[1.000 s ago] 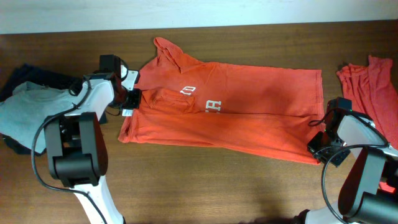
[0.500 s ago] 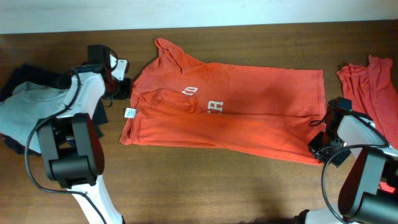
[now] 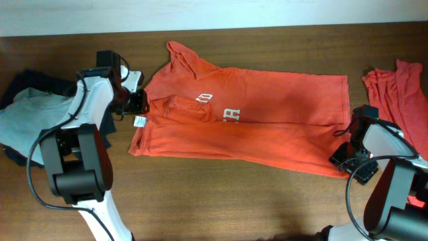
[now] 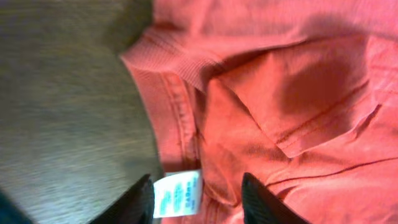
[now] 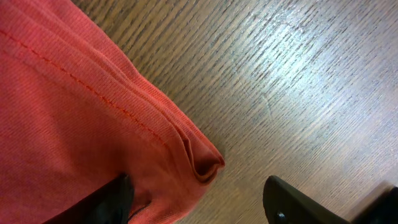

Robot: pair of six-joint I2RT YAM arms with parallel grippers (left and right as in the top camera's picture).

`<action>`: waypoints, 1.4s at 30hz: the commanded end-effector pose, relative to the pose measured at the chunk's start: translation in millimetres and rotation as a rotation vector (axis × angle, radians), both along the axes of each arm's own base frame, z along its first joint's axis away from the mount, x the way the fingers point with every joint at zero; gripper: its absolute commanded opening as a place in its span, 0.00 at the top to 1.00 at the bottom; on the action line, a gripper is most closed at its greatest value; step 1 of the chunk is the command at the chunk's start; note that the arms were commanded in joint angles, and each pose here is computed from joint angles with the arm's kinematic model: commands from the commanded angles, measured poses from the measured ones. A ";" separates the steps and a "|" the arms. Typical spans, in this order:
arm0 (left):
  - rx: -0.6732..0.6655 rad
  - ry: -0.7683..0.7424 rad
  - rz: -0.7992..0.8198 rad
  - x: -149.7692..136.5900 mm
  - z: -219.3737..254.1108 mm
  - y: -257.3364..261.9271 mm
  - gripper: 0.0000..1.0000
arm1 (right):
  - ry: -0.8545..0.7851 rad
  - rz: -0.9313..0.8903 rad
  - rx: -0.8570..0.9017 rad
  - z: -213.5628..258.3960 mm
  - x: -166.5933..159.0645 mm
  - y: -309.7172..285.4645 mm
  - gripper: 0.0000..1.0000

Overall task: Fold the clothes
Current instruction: 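Release the collar and pull the left gripper back leftward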

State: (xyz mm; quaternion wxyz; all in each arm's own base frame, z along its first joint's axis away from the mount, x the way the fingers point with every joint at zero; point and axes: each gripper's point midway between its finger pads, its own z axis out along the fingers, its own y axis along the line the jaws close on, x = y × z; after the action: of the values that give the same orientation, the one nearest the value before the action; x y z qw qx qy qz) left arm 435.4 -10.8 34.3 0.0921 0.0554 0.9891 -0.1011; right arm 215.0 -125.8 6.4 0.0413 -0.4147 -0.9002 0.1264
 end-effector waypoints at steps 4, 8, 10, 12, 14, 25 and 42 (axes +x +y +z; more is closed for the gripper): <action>-0.033 -0.054 -0.098 -2.1 -5.8 -26.2 0.65 | 0.002 -0.009 -0.021 1.9 2.2 -4.8 0.28; -0.031 -0.063 -0.122 -4.5 -15.0 -34.1 0.71 | 0.002 -0.009 -0.020 1.9 2.1 -4.7 0.28; -0.027 -0.072 -0.121 -2.2 -15.1 -33.5 0.78 | 0.001 -0.010 -0.017 1.7 2.4 -4.2 0.37; -0.004 -0.077 -0.116 -0.5 -15.7 -29.2 0.88 | 0.001 -0.010 -0.017 1.7 2.4 -4.2 0.54; 0.043 -0.078 -0.103 1.0 -17.2 -19.7 0.96 | 0.001 -0.009 -0.018 1.7 2.4 -4.3 0.71; 0.120 -0.099 0.047 9.8 -14.8 43.0 0.96 | 0.010 -0.007 -0.043 3.0 0.9 -8.6 0.93; -0.046 0.080 0.219 -60.1 65.5 32.1 0.59 | -0.187 0.043 0.063 28.7 32.3 9.7 0.18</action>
State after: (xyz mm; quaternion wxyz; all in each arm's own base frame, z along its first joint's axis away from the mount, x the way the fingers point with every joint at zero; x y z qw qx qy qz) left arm 373.6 20.2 56.3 0.0169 -0.0432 0.9930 -0.1089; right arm 227.4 -118.4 9.1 0.0229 -0.4068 -0.9088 0.0900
